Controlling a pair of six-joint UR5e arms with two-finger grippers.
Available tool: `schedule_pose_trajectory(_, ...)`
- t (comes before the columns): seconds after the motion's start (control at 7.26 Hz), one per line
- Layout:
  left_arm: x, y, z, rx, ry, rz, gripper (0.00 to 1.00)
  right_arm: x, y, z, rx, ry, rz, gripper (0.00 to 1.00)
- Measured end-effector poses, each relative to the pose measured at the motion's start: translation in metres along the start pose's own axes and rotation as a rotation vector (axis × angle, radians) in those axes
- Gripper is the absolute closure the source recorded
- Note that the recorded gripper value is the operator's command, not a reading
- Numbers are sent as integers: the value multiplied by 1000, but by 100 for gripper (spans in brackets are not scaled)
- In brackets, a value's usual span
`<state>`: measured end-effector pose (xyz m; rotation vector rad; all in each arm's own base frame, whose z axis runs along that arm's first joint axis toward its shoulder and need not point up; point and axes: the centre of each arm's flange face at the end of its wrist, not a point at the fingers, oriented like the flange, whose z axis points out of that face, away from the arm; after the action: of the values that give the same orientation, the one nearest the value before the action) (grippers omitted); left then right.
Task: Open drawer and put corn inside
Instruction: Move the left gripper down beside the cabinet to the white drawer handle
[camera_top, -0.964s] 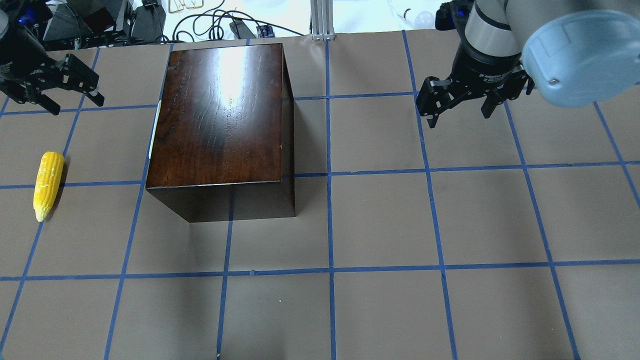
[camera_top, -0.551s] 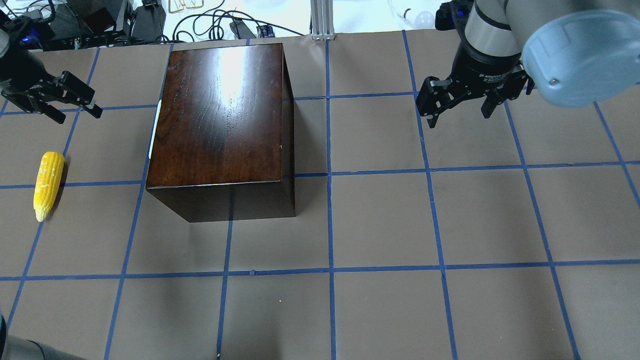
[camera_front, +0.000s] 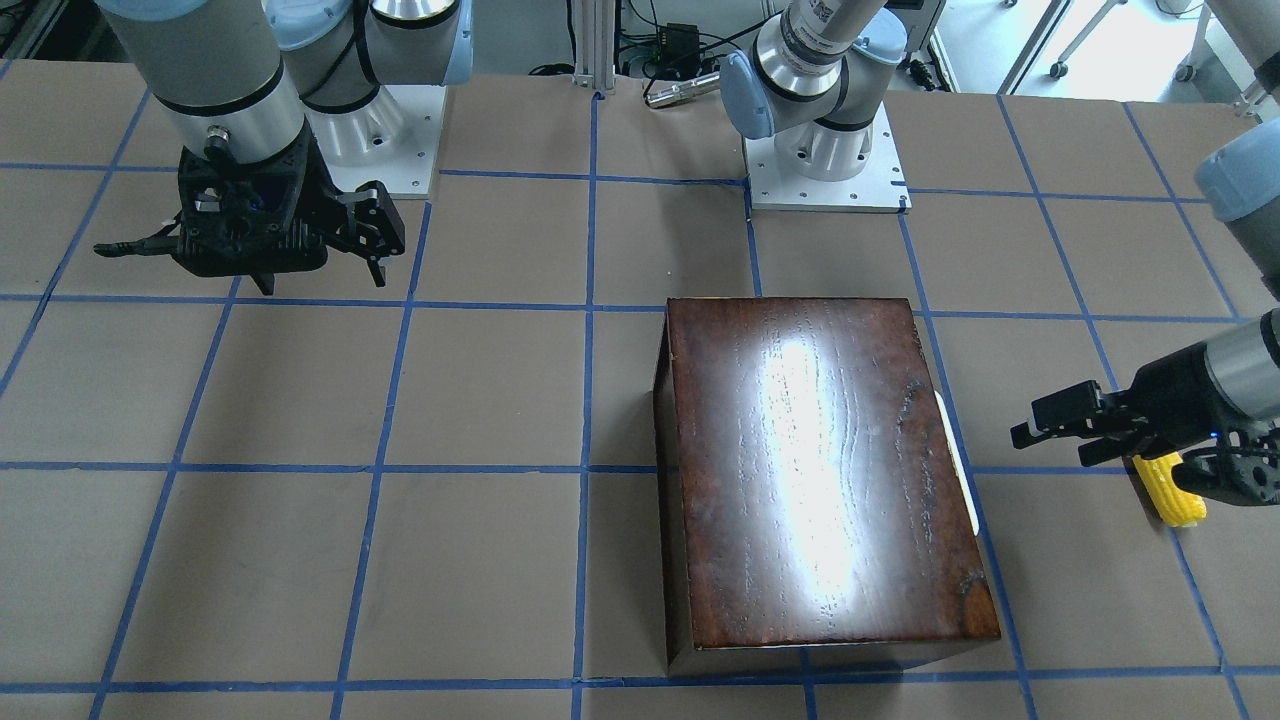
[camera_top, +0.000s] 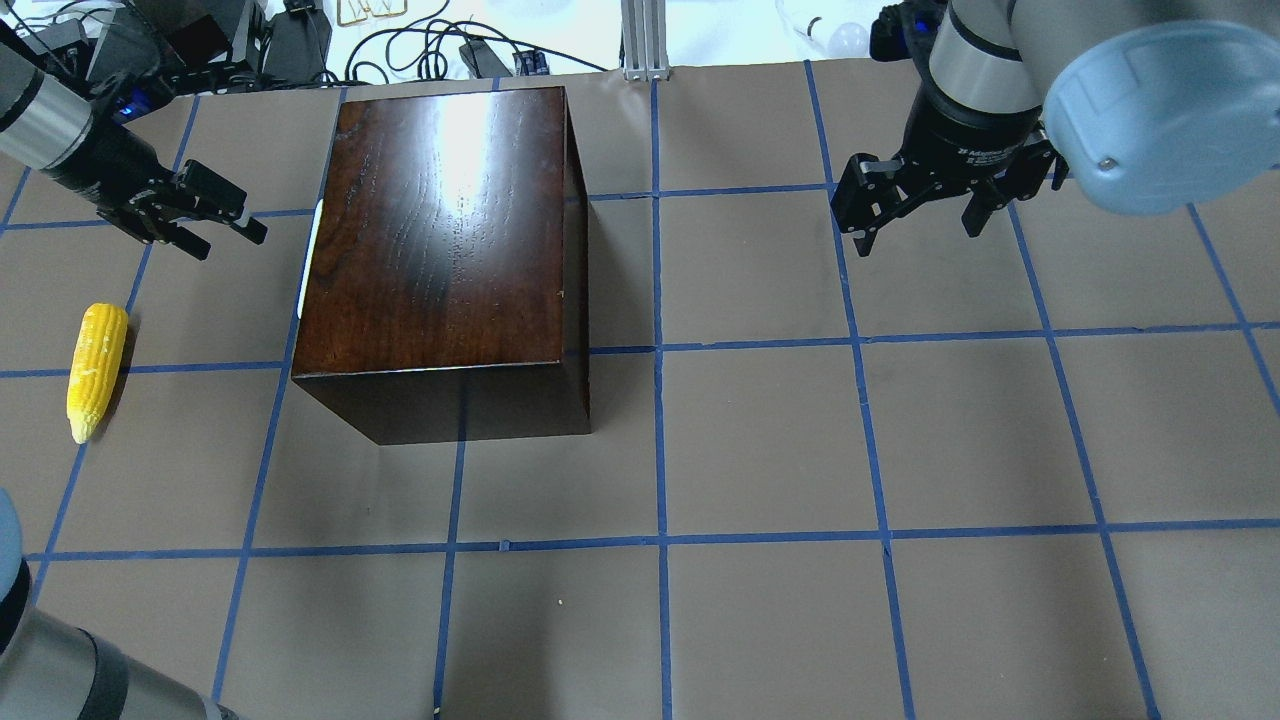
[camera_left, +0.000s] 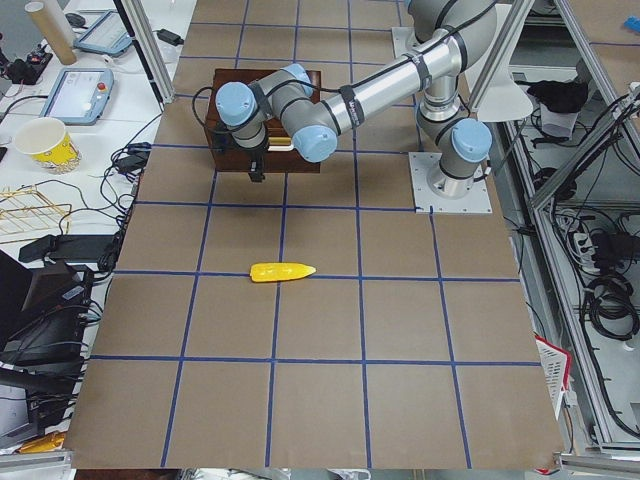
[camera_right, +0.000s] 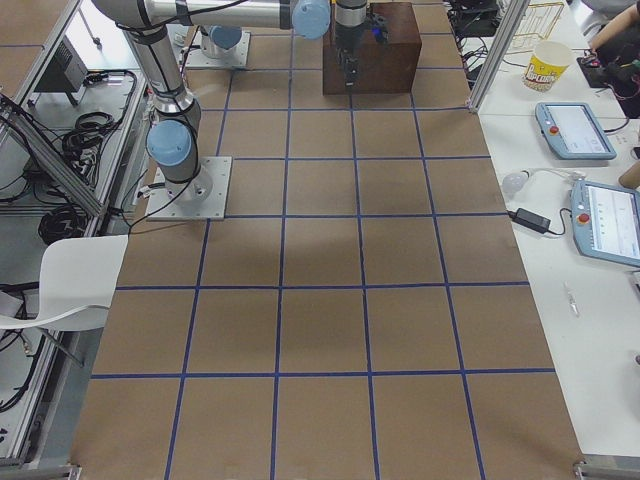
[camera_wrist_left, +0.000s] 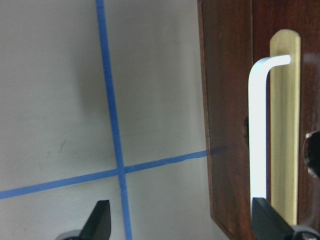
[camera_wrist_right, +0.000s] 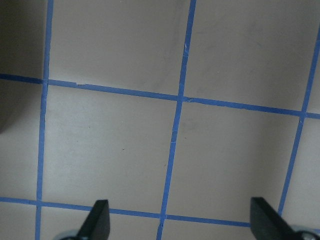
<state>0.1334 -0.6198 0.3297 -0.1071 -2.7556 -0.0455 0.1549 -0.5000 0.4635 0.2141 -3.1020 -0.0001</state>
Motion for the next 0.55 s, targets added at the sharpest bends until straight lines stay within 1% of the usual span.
schedule_pose_trajectory(0.28,3,-6,10,8,39,1,0,0,0,0,0,0,-1,0)
schedule_pose_trajectory(0.41,10,-11,14,24,73,9,0,-1,0,0,0,0,-1,0)
schedule_pose_trajectory(0.55,16,-15,18,35,91,23,0,-1,0,0,0,0,-2,0)
